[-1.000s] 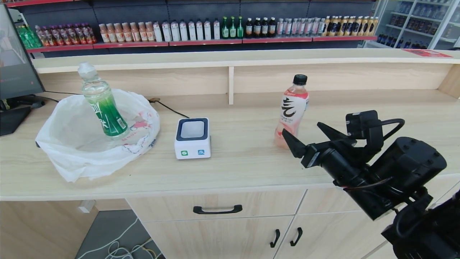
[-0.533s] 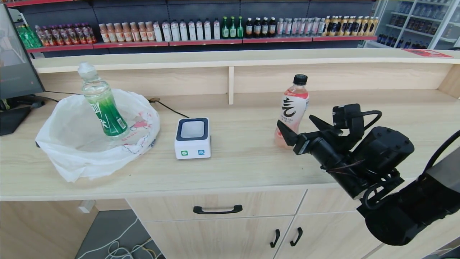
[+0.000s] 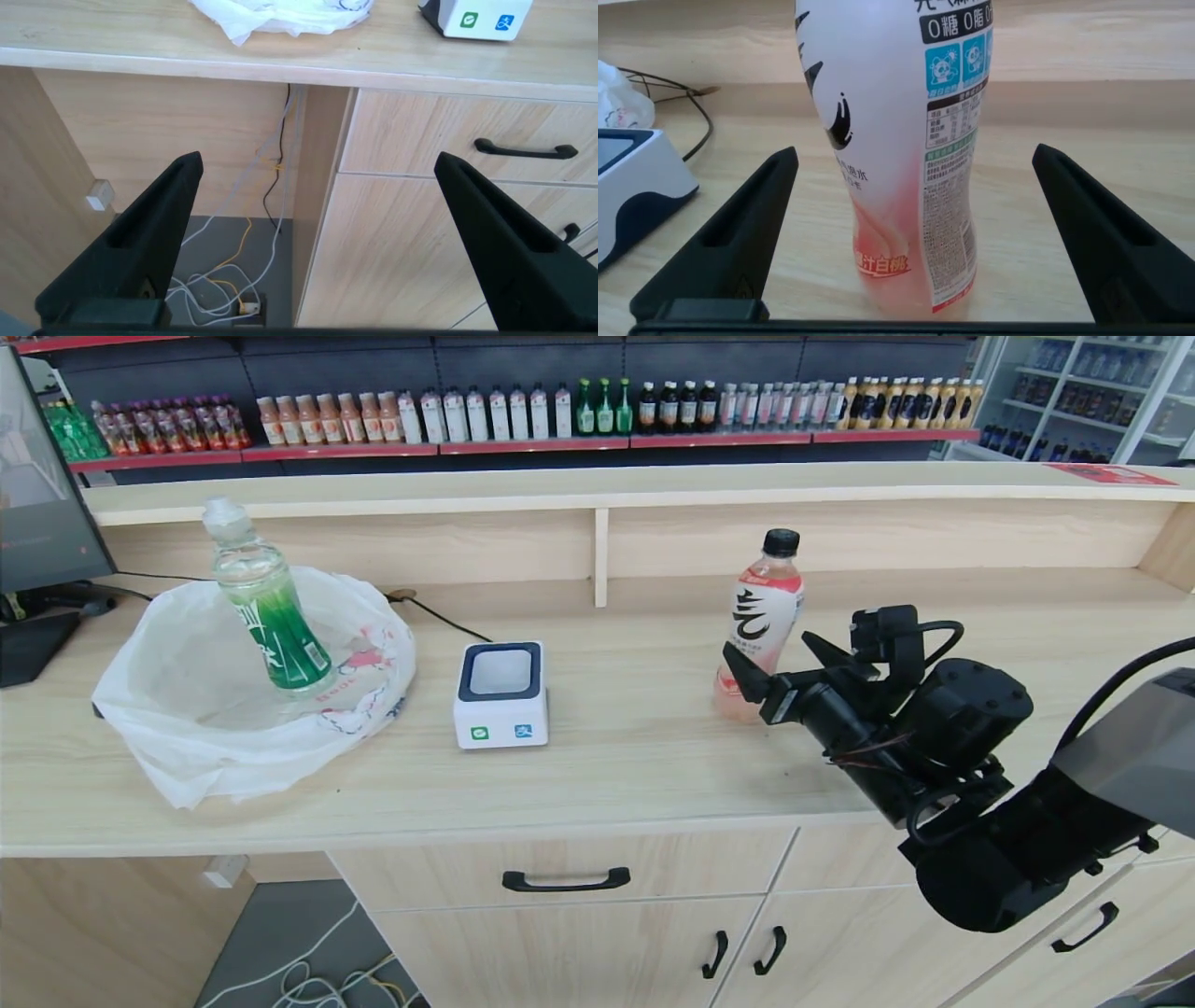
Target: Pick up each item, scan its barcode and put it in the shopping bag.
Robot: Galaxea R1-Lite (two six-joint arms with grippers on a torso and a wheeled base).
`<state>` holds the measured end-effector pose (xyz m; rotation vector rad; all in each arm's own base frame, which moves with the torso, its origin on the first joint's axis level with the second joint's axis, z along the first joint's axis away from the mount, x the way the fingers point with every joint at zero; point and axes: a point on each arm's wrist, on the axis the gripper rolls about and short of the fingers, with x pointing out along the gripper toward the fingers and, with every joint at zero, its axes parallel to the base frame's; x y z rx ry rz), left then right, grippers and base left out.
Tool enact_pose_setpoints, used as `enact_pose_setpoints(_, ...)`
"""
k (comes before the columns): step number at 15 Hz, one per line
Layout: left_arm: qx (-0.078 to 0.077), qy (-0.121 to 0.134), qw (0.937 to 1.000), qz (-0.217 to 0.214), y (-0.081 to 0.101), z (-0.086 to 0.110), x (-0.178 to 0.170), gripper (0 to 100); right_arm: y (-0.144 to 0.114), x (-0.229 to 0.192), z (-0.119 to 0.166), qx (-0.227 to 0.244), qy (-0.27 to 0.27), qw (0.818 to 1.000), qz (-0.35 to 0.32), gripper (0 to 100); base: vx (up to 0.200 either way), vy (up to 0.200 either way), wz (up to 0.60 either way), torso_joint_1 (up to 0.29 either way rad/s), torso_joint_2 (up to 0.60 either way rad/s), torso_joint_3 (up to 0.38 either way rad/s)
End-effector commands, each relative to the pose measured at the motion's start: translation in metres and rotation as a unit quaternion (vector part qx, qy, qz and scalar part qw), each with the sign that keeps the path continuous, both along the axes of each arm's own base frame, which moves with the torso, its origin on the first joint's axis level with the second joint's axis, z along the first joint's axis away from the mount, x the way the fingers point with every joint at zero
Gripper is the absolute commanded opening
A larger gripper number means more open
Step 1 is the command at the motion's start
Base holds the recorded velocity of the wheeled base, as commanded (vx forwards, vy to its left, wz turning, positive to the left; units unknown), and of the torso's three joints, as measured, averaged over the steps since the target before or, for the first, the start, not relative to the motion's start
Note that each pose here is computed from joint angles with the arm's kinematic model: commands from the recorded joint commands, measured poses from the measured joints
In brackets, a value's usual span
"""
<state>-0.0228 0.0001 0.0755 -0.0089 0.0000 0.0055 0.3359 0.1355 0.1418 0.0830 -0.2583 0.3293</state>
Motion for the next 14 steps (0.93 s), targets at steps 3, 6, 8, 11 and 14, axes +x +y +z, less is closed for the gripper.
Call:
enact_pose_setpoints(3,0.000,0.000,1.0000,0.000,0.000,0.000,0.000,100,0.005,0.013,0.001,0.002,-0.009,1.000,0.003,100,0.000,0.000,0.00,0.000,0.00,0.000)
enact_pose_setpoints(6,0.000,0.000,1.0000,0.000,0.000,0.000,0.000,100,0.008,0.026,0.011,0.006,-0.006,1.000,0.003,100,0.000,0.000,0.00,0.000,0.00,0.000)
enact_pose_setpoints(8,0.000,0.000,1.0000,0.000,0.000,0.000,0.000,100,0.010,0.030,0.011,0.008,0.000,1.000,0.004,100,0.000,0.000,0.00,0.000,0.00,0.000)
enact_pose_setpoints(11,0.000,0.000,1.0000,0.000,0.000,0.000,0.000,100,0.010,0.035,0.006,0.007,0.004,1.000,0.002,100,0.000,0.000,0.00,0.000,0.00,0.000)
enact_pose_setpoints(14,-0.001,0.000,1.0000,0.000,0.000,0.000,0.000,100,0.010,0.036,0.005,0.007,0.006,1.000,0.003,100,0.000,0.000,0.00,0.000,0.00,0.000)
